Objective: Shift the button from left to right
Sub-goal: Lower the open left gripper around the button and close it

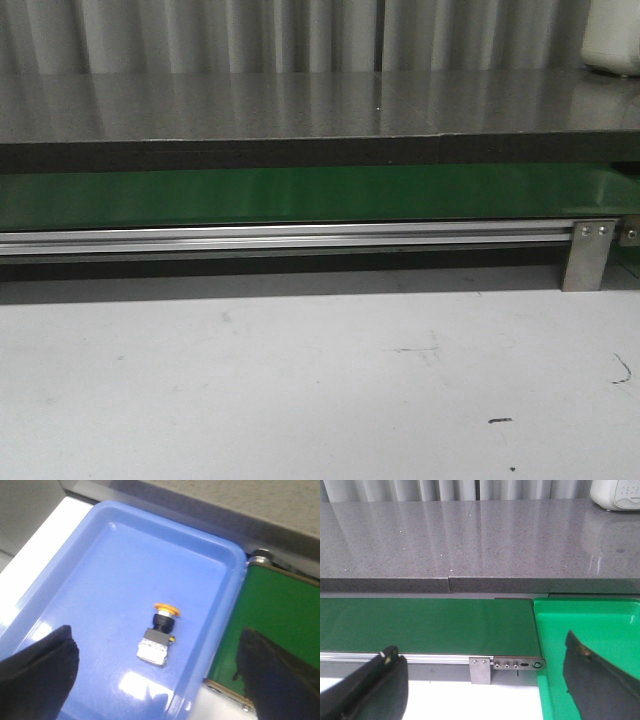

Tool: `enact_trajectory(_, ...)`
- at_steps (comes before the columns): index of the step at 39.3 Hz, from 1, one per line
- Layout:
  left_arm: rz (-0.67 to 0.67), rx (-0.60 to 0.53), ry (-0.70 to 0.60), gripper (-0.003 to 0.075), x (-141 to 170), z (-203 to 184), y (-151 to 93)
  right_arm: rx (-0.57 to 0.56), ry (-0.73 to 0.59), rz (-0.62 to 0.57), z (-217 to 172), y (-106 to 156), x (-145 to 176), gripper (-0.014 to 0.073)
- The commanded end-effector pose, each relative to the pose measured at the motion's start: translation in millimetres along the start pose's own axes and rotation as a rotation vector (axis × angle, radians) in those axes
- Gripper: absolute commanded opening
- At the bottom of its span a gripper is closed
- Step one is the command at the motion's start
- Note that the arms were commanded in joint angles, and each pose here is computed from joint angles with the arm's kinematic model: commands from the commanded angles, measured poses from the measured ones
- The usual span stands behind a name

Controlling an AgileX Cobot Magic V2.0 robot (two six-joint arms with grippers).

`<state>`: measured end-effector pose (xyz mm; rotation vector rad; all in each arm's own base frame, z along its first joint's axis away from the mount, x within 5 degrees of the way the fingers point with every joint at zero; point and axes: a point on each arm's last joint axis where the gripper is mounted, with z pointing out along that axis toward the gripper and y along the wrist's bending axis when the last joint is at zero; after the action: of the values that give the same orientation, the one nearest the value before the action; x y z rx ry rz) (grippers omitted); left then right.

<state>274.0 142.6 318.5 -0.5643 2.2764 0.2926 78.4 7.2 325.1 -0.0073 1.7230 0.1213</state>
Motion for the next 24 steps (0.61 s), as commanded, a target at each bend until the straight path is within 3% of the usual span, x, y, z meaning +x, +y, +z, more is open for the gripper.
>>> enact_trajectory(1, -0.023, -0.011, -0.052, 0.0601, -20.3, 7.6, 6.4, -0.002, -0.107, -0.005, -1.5, 0.8, -18.0, 0.0644)
enact_trajectory(16, 0.101, -0.010, 0.324, 0.0601, -19.2, 108.7, 5.8, -0.002, -0.107, -0.005, -1.5, 0.8, -18.0, 0.0644)
enact_trajectory(24, 0.100, -0.015, 0.396, 0.0601, -19.0, 142.3, 8.0, -0.002, -0.107, -0.005, -1.5, 0.8, -18.0, 0.0644)
